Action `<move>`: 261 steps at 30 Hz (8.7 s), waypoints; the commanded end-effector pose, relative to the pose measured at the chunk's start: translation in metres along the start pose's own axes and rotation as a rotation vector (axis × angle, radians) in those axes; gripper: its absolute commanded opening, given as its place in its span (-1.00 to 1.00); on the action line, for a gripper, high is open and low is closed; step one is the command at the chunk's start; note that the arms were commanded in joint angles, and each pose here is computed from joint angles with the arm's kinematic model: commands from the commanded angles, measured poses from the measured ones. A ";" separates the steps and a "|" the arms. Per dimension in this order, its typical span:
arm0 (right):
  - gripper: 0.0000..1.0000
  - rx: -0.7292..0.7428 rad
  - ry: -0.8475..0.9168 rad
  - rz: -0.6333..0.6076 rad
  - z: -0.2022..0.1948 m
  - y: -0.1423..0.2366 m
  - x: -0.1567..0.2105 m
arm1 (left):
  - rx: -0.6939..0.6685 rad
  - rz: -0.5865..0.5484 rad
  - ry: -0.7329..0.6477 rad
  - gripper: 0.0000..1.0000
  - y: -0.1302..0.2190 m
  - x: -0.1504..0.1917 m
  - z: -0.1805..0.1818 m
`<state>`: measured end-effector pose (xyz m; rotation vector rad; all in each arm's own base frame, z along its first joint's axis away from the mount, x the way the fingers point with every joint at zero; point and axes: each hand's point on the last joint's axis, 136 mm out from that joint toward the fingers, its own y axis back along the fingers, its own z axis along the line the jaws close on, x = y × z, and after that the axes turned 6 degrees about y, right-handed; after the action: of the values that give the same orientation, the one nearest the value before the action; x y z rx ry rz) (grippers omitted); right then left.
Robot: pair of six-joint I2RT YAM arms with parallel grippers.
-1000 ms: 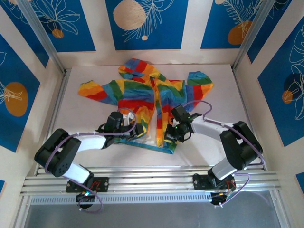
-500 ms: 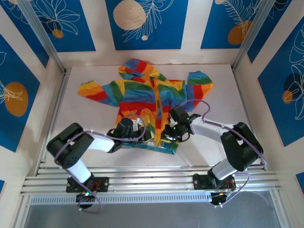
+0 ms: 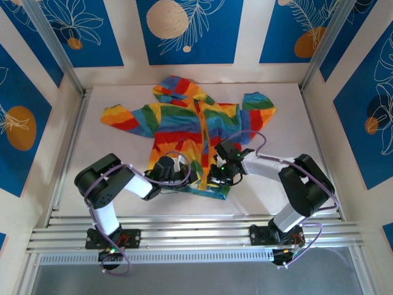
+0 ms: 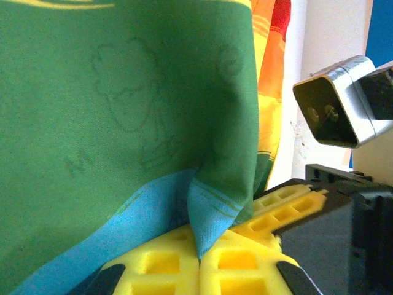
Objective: Zip up the jacket
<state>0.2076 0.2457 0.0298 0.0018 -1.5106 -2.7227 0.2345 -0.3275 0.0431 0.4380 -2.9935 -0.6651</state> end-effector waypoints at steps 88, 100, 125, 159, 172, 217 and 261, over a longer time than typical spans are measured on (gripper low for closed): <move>-1.00 -0.667 0.658 -0.353 0.124 0.154 -0.073 | 0.417 -0.480 -0.570 -1.00 0.096 -0.072 -0.169; -1.00 -0.669 0.667 -0.362 0.129 0.157 -0.074 | 0.425 -0.471 -0.565 -1.00 0.096 -0.071 -0.169; -1.00 -0.673 0.645 -0.318 0.128 0.149 -0.069 | 0.453 -0.525 -0.615 -1.00 0.106 -0.074 -0.182; -1.00 -0.717 0.617 -0.281 0.131 0.147 -0.070 | 0.456 -0.568 -0.632 -1.00 0.108 -0.082 -0.186; -1.00 -0.732 0.613 -0.280 0.133 0.153 -0.074 | 0.449 -0.565 -0.625 -1.00 0.105 -0.081 -0.175; -1.00 -0.751 0.584 -0.301 0.131 0.156 -0.083 | 0.442 -0.574 -0.597 -1.00 0.107 -0.079 -0.161; -1.00 -0.780 0.594 -0.260 0.137 0.150 -0.079 | 0.487 -0.603 -0.605 -1.00 0.112 -0.088 -0.175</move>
<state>0.2864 0.2806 0.2215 0.9151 -0.3165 -2.9120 0.3057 -0.2796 0.2305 1.3793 -3.5777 -0.1826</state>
